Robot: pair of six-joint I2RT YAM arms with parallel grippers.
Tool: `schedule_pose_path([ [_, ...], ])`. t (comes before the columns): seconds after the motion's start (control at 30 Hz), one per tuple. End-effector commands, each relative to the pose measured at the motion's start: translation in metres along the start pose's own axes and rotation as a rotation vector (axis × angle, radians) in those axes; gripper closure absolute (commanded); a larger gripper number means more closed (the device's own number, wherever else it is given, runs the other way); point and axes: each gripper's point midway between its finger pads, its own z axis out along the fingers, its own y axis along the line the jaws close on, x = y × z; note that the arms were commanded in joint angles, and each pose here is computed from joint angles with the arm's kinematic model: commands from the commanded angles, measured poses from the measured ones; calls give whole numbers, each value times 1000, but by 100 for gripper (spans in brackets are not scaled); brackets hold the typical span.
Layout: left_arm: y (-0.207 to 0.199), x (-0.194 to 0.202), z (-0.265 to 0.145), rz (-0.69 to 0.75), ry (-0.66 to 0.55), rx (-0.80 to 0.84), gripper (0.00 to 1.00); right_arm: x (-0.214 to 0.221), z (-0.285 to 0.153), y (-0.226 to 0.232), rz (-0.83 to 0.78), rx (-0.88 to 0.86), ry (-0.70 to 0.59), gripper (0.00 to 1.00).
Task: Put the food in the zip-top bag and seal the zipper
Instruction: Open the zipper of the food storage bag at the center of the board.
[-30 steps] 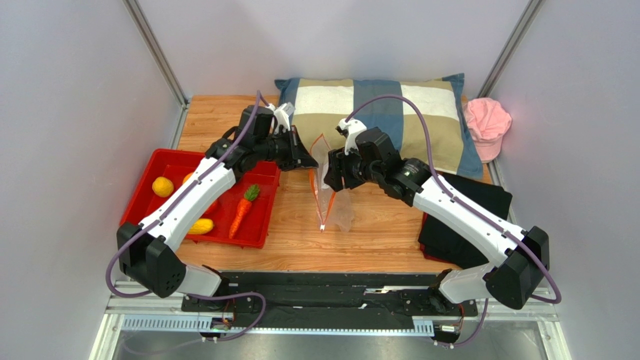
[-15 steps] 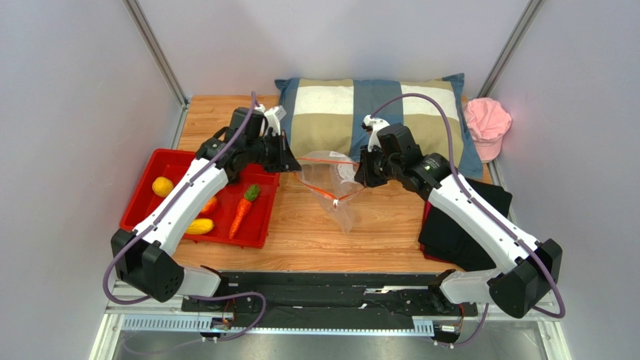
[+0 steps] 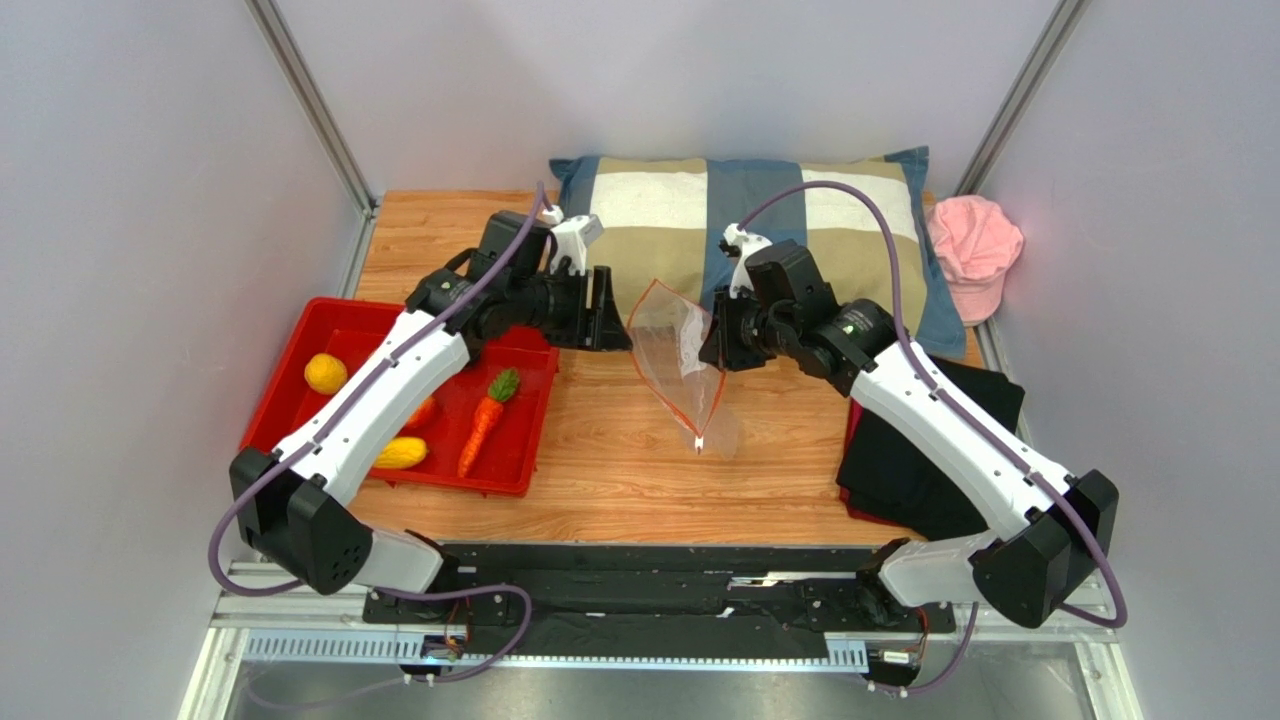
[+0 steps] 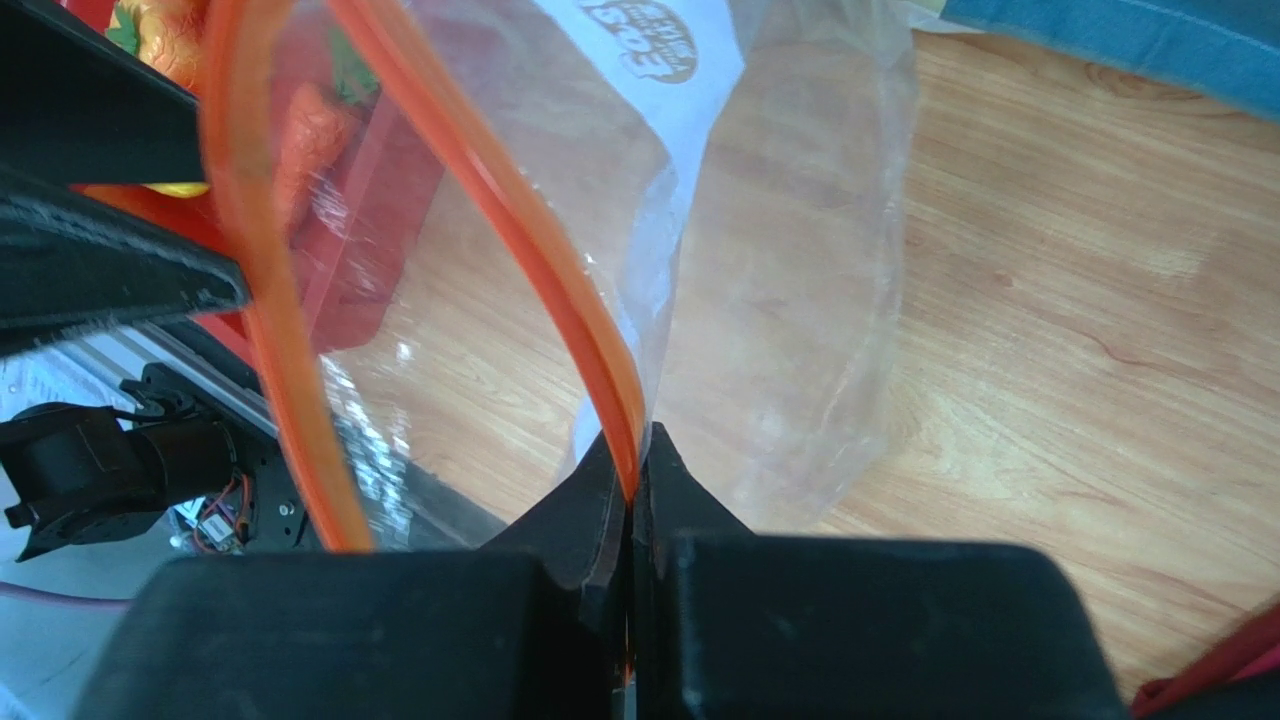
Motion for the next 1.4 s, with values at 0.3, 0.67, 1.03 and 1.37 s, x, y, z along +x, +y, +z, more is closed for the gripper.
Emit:
schedule_pose_path([
  [0.3,-26,9,26,-31,69,70,38,-38,3,23,87,-20,-123,100],
  [0.67,-27,7,22,3,77,74,100,-30,-1,7,42,31,-89,58],
  [1.03,-17,5,24,-19,78,52,100,-21,-9,11,-12,-9,-57,88],
  [1.37,82,14,-2,291,122,-245,100,-13,-41,-49,-74,178,-7,100],
])
